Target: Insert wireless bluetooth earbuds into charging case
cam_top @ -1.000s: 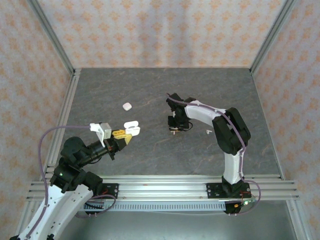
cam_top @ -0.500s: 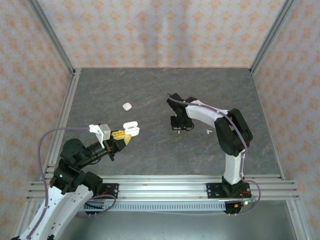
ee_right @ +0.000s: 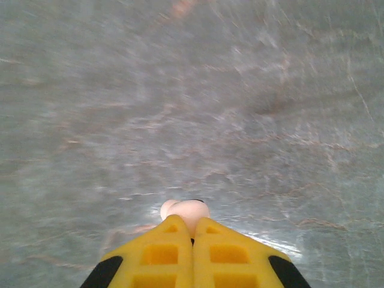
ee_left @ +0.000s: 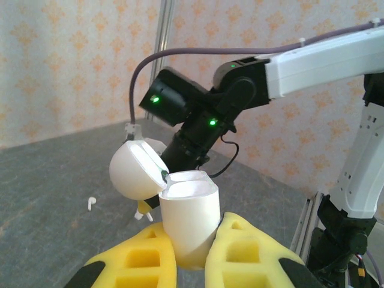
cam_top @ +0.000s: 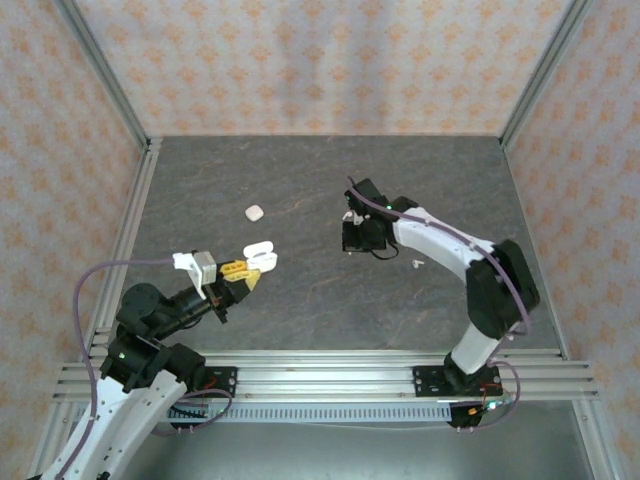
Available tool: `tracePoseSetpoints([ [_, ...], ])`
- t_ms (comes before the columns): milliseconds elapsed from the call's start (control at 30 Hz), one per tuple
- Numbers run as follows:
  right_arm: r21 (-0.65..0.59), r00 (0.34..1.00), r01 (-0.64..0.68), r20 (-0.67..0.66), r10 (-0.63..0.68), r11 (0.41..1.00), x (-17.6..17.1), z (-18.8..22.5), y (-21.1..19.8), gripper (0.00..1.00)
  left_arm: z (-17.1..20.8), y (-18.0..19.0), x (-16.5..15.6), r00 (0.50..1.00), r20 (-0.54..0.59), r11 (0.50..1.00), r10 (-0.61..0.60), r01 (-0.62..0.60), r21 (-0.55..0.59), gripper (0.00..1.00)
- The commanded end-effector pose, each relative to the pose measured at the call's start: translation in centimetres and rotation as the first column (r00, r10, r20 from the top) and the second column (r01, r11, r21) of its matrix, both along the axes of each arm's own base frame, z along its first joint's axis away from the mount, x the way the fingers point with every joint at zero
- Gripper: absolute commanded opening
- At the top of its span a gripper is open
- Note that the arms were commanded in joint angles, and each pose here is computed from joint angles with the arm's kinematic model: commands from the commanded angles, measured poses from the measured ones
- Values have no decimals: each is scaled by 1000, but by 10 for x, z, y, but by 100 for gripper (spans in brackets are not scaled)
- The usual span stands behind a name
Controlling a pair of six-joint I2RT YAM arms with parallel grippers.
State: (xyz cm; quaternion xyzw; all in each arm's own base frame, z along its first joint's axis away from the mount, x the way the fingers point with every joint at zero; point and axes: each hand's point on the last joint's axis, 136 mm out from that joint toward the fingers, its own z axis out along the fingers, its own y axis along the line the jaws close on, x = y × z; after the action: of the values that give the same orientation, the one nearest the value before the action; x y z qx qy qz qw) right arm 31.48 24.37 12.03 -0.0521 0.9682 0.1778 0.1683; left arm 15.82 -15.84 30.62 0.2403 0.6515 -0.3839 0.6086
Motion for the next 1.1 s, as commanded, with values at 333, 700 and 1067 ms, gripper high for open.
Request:
tracePoseSetpoints([
  [333, 515, 817, -358, 576, -6, 779, -50, 237, 36, 4, 56, -9, 3, 993, 107, 994, -50, 60, -96, 0],
  [700, 533, 648, -644, 761, 21, 548, -109, 332, 58, 4, 94, -22, 2, 986, 107, 973, -126, 144, -180, 0],
  [1067, 503, 579, -755, 812, 68, 420, -138, 361, 67, 3, 118, -31, 0, 977, 83, 948, -194, 209, -239, 0],
])
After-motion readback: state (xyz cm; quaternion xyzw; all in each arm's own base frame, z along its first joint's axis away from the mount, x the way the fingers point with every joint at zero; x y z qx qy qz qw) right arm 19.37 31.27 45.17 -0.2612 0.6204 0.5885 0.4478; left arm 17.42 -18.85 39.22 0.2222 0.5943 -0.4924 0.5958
